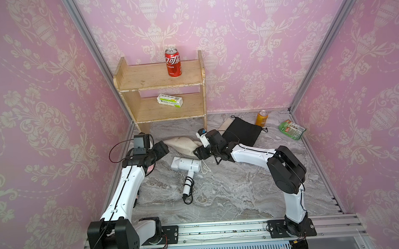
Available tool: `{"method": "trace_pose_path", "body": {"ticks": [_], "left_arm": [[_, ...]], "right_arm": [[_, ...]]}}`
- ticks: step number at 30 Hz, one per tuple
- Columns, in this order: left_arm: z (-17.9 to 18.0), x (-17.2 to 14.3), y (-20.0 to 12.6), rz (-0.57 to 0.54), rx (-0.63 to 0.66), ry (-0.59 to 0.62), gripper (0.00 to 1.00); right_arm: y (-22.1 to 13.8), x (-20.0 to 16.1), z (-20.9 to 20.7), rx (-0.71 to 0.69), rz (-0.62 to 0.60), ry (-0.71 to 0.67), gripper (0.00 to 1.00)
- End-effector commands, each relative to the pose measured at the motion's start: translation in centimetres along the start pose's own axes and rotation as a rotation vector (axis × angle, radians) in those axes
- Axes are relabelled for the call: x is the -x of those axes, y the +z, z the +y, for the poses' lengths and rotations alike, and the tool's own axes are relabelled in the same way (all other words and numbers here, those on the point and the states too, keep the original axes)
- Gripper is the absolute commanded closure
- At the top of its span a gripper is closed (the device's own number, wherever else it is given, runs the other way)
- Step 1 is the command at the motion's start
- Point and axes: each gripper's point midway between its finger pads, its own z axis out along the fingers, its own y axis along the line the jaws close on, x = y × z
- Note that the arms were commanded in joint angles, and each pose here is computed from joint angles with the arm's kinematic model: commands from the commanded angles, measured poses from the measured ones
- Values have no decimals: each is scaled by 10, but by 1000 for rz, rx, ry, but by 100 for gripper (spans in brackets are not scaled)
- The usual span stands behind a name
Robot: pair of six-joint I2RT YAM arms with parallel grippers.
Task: Pack away hair dryers
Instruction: Move the drawstring bag to the center of the board.
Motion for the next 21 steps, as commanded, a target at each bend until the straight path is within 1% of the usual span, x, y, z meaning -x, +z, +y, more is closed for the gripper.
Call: {"method": "trace_pose_path", "body": {"ticks": [1,4,8,10,12,14,16,18,21], "left_arm": [[3,-12,-1,17,18,17,20],[2,-20,1,32,16,24,20],[-4,-35,6,55,11,49,20],[-6,-44,11,75,17,67,20],[-9,-53,14,90,18,88,20],[-12,-61,17,103,16,106,21],[-14,-70,20,119,14,114,20],[-15,-76,23,128,11,121,20],[-19,-81,27,137,-1,127,20]], "right_arm": [[15,7,17,58,10,-17,32],[14,9,20,62,14,-18,30],[-5,6,15,22,20,-16,27],[-18,0,9,-17,29,2,21],[-34,-9,2,-56,43,43,19],[-51,-18,-5,-110,49,91,13],[-67,-27,-3,-126,58,133,12],[-83,-39,-1,-175,72,183,11],[-97,-53,10,-222,111,236,10]]}}
